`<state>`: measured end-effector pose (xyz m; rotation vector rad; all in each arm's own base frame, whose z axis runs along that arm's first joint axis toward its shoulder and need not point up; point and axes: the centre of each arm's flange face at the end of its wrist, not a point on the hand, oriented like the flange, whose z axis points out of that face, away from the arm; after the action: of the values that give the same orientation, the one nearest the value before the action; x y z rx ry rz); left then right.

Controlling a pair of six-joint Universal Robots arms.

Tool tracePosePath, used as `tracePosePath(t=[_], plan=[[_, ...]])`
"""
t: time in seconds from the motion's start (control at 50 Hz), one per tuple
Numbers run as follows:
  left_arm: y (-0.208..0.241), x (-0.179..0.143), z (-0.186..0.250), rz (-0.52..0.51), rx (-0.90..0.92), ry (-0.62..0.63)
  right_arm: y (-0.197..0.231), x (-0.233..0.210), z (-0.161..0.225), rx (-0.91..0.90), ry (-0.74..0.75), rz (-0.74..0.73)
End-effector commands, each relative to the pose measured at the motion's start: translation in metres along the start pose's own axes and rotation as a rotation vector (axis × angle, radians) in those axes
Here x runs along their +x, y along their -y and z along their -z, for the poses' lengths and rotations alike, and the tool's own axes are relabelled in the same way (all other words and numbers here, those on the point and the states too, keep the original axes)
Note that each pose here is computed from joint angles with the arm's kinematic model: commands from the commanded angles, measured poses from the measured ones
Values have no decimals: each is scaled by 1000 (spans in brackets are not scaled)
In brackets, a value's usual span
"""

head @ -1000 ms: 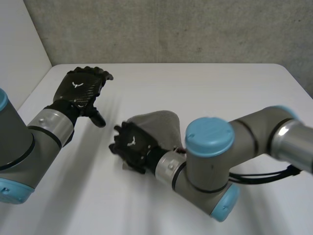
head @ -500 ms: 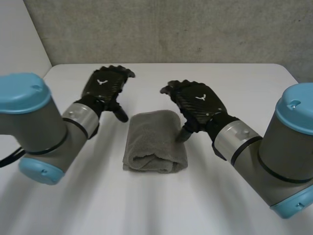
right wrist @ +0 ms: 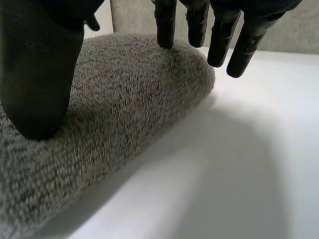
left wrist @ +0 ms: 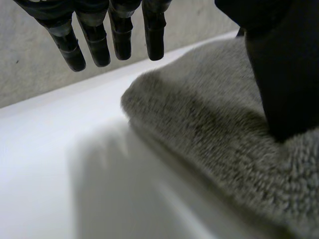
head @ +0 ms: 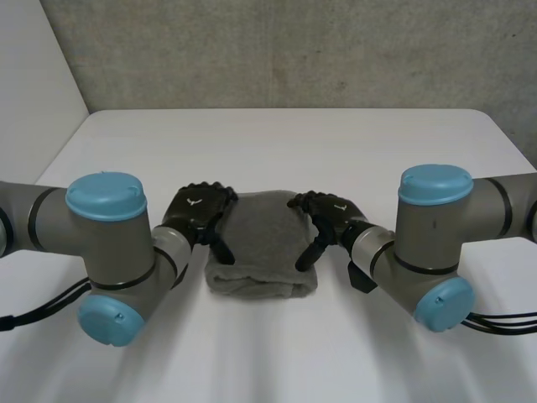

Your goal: Fold the towel.

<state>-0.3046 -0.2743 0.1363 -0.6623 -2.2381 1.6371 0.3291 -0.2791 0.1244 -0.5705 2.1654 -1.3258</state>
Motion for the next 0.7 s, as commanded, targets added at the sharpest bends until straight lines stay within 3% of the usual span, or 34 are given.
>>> tracePosePath(t=[0.02,0.22,0.3,0.44,0.58,0.7], plan=[[-12,-6,-1,-59,-38,21,-13,-6,-5,-26,11,-18],[-10,-4,1,-58,-38,20,-16,-14,-4,-28,11,7],[-2,-3,4,-60,-15,19,11,-20,11,43,4,67],[59,-8,34,-49,158,48,65,-25,50,188,-23,178],[111,-13,62,27,317,58,126,1,98,371,-246,213],[133,-22,80,100,340,95,143,8,117,427,-352,248]])
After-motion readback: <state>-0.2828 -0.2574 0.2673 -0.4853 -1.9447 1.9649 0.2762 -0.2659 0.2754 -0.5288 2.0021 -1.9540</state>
